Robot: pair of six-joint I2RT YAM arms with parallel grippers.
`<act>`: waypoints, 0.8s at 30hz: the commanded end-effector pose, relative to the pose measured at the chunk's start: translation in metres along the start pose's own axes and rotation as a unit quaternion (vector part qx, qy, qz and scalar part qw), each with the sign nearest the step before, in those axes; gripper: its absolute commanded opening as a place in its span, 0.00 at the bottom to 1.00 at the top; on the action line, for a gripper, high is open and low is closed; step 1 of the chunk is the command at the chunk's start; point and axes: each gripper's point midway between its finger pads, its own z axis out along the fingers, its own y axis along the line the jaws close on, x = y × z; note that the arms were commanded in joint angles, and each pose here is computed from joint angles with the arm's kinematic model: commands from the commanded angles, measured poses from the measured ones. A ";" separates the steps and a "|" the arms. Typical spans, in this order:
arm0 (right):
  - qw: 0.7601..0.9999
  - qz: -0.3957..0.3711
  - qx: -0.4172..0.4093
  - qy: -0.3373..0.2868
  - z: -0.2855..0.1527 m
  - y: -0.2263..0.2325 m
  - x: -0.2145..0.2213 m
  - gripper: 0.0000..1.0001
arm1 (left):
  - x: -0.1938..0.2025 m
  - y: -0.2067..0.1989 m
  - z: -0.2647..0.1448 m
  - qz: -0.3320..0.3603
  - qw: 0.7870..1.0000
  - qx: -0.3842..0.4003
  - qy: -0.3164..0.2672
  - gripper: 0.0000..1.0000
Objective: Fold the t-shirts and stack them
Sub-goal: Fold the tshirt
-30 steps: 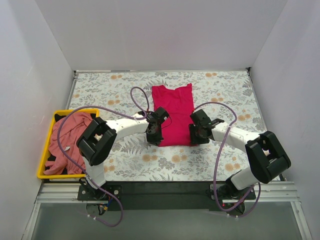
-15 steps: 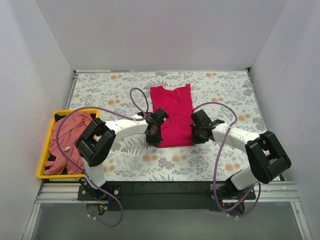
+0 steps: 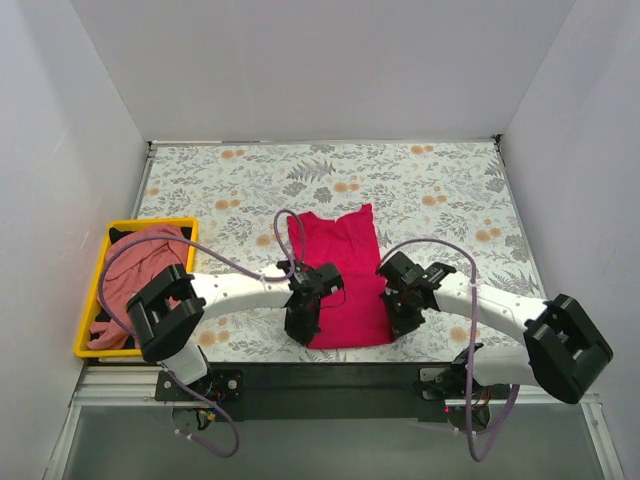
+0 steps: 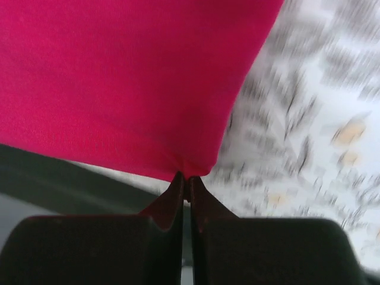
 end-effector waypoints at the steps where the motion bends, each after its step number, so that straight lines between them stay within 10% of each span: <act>1: 0.990 0.006 0.040 0.136 -0.041 -0.018 0.086 0.01 | 0.078 0.025 -0.033 -0.001 0.996 -0.038 0.083 0.00; 6: 0.992 -0.007 0.035 0.117 -0.081 -0.008 0.077 0.01 | 0.115 0.028 -0.068 -0.023 0.993 -0.024 0.113 0.00; 24: 0.995 -0.070 0.054 -0.040 -0.153 0.013 -0.094 0.01 | -0.045 0.025 -0.134 -0.065 0.995 0.026 -0.072 0.00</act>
